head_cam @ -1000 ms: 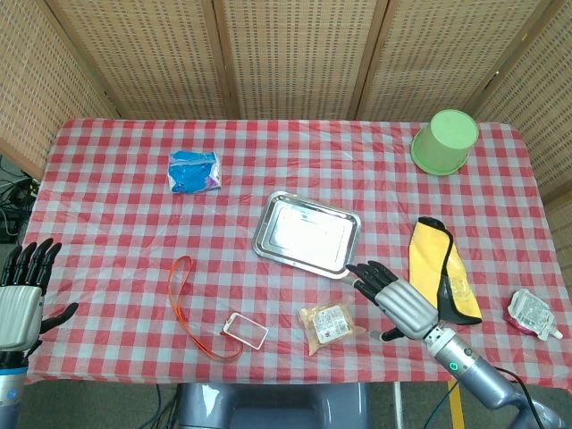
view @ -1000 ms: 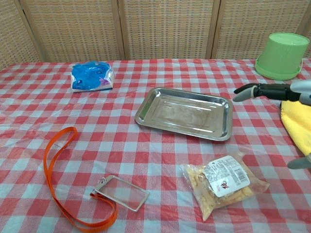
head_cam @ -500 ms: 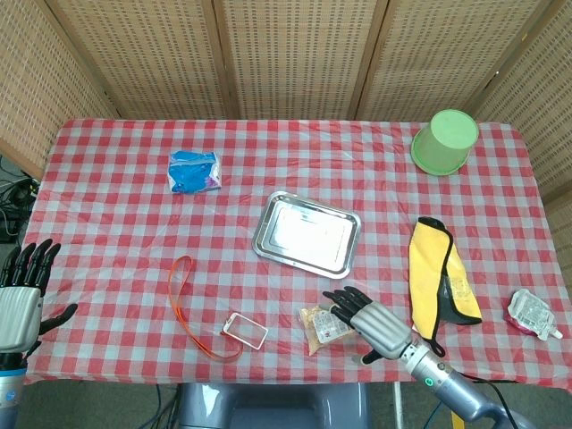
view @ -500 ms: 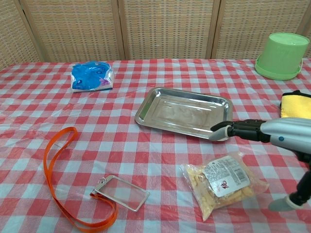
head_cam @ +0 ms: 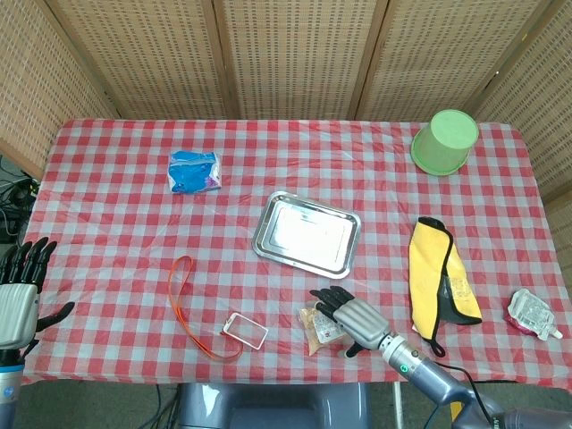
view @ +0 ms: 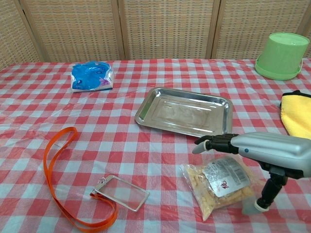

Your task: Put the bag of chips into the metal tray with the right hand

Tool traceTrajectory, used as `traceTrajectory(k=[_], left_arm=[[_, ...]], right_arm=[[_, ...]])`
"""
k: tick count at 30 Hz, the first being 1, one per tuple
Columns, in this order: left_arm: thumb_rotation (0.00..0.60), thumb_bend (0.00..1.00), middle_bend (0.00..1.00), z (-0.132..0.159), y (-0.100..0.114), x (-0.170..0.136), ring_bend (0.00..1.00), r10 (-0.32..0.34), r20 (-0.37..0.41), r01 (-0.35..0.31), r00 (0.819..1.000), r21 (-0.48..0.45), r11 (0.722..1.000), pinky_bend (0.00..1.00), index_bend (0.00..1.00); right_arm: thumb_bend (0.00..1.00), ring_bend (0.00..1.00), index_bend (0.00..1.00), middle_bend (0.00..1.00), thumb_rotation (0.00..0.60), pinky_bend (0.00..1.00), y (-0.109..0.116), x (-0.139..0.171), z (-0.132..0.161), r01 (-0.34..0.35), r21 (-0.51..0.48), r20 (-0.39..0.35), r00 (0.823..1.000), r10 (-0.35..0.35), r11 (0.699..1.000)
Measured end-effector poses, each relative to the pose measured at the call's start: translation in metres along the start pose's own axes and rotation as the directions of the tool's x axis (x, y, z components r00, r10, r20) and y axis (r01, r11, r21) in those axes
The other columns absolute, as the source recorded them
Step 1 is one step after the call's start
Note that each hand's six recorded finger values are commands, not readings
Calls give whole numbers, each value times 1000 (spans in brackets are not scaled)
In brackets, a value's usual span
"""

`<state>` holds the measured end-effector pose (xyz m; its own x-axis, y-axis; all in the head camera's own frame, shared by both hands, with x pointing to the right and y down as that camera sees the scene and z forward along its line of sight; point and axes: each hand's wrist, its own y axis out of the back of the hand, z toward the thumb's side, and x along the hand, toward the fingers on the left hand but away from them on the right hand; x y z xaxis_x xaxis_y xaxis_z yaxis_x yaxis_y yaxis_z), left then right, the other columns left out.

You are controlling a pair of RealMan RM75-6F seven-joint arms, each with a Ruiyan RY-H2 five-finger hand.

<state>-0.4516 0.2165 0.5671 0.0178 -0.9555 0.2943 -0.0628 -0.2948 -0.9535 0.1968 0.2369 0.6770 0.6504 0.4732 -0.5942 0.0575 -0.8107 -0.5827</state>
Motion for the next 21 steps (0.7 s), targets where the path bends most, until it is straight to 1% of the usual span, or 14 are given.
traceTrajectory(k=[5,8,10,13,15,17,18,21], left_arm=[[600,55,0,0,-1,0,0,-4,0,4,1000,1,1000,0,0],[600,55,0,1,0,0,0,3,3,-3,1000,-3,1000,0,0],[600,54,0,1,0,0,0,2,3,-2,1000,-1,1000,0,0],[600,55,0,1,-1,0,0,-1,4,1,1000,2,1000,0,0],[600,55,0,2,-2,0,0,-2,5,2,1000,3,1000,0,0],[600,55,0,2,-3,0,0,-6,6,6,1000,6,1000,0,0],[600,55,0,3,-3,0,0,-8,8,7,1000,7,1000,0,0],[600,55,0,4,-4,0,0,-8,11,7,1000,9,1000,0,0]], right_arm=[[145,0,205,9,600,0,-6,-5,-4,-12,-16,10,1000,12,1000],[146,0,247,45,600,6,-10,-7,-7,-16,-26,17,1000,17,1000],[150,4,281,82,600,36,-11,-7,-8,-12,-27,20,1000,12,1000],[157,95,363,187,600,176,-12,-8,-11,-1,-31,28,1000,2,1000],[165,217,433,293,600,322,-13,-8,-14,8,-30,38,999,-7,1000],[170,301,484,371,600,418,-13,-8,-16,15,-31,49,999,-14,999],[171,333,505,397,600,457,-13,-8,-17,20,-31,50,999,-19,999],[172,376,532,423,600,503,-12,-7,-17,42,-30,55,998,-41,999]])
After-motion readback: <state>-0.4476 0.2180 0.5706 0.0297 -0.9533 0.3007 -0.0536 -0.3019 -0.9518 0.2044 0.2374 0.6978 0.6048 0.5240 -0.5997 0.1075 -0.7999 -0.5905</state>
